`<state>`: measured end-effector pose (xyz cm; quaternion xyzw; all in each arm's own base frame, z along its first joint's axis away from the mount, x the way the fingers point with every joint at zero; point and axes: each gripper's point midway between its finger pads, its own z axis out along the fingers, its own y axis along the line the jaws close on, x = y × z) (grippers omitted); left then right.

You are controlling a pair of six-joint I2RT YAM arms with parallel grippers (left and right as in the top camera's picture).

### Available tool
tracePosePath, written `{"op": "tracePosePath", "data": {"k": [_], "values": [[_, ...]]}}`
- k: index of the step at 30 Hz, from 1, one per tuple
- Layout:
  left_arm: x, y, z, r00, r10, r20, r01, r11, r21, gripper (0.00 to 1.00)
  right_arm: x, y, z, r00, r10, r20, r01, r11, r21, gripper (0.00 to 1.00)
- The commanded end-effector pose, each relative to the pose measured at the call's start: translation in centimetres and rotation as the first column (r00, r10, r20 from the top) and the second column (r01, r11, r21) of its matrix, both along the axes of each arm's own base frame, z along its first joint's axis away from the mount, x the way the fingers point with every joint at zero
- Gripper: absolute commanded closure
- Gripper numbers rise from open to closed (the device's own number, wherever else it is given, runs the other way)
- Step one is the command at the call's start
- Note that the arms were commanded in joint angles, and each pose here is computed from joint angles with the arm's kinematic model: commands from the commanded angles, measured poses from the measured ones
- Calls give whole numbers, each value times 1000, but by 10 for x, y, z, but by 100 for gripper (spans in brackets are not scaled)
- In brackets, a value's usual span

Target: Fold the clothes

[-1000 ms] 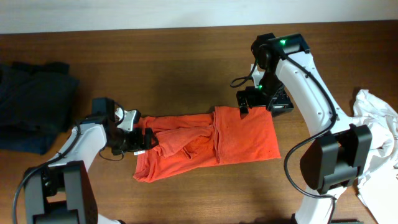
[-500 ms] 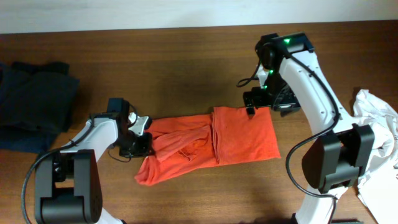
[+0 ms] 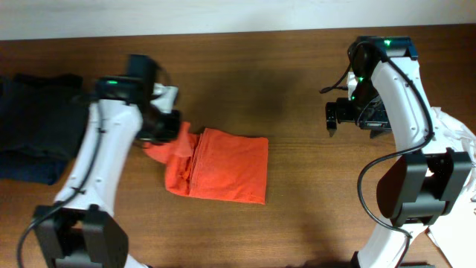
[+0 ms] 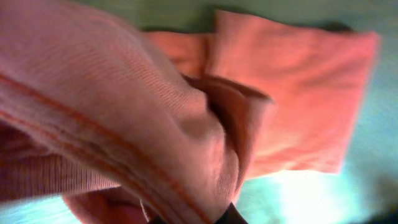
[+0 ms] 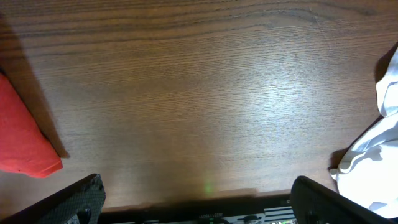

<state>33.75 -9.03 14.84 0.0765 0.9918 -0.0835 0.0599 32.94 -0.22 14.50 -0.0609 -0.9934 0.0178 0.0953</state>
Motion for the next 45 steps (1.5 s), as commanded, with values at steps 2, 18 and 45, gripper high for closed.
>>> {"op": "tracePosePath", "data": {"k": [2,18,45], "values": [[-25,-85,-25,985,-149,-82,148,989,-19,92,0,-3,4,1000,5,13,-5,1000,-15,1],[-87,-187,-39,907,-365,-208,307,914,-266,25,0,-2,4,1000,6,10,-6,1000,-11,1],[37,2,-12,999,37,-12,-38,986,-165,21,42,195,-76,893,243,380,-413,777,475,96]]}}
